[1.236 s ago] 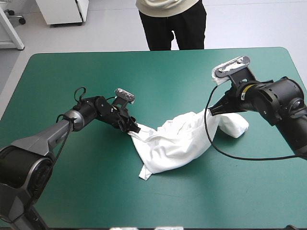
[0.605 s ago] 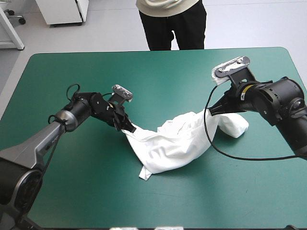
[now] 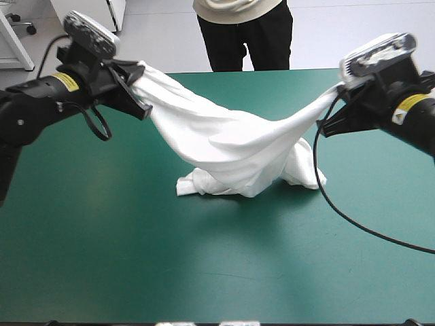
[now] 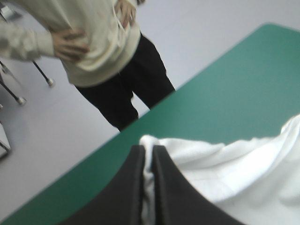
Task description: Fold the cloth
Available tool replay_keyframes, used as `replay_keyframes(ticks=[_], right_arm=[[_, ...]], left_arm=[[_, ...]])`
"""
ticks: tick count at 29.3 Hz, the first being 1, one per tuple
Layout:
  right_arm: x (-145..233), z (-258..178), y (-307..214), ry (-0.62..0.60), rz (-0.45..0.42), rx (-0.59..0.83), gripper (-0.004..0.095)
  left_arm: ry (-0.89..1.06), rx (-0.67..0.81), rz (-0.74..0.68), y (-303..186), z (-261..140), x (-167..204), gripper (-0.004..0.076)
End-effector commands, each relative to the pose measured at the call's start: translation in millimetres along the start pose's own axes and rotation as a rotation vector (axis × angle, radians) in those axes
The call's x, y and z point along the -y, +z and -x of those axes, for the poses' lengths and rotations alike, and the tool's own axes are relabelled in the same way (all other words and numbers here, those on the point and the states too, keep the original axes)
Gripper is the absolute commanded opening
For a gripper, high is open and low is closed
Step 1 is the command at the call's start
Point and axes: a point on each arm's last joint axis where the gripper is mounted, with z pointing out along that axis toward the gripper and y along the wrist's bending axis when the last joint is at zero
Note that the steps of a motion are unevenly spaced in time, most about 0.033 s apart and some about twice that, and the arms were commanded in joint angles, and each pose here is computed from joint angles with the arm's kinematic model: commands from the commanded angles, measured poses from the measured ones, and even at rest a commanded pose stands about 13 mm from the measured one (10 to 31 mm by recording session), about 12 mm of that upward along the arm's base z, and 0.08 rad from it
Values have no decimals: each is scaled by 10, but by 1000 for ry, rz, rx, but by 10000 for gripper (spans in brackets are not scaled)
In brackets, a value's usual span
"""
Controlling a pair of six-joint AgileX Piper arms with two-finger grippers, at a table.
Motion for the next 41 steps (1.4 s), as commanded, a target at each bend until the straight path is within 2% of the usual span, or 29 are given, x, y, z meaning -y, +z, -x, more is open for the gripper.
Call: replay_keyframes(ticks=[1, 6, 12, 16, 20, 25, 30, 36, 41], right_arm=[[155, 366, -656, -33, -63, 273, -17], [254, 557, -1160, -67, -112, 452, -17], [349, 672, -1729, -97, -179, 657, -17], [392, 688, -2031, -109, -218, 762, -16], [413, 681, -2186, -120, -242, 810, -16], [438, 672, -2199, -123, -273, 803, -16], [460, 704, -2060, -114, -297, 755, -16], [505, 760, -1545, -103, -366, 578, -17], [474, 804, -801, -151, -403, 408, -17]], left_arm=[[43, 326, 117, -814, 586, -87, -9], [92, 559, 209, -1520, 906, -107, -9], [133, 806, 314, -2218, 1061, -72, -9], [156, 895, 353, -2473, 1080, -43, -9], [158, 911, 356, -2520, 1081, -34, -9], [161, 866, 349, -2441, 1070, -45, -9], [159, 746, 359, -2198, 1031, -107, -9], [105, 508, 349, -1526, 908, -241, -9], [102, 293, 357, -707, 687, -355, -9]])
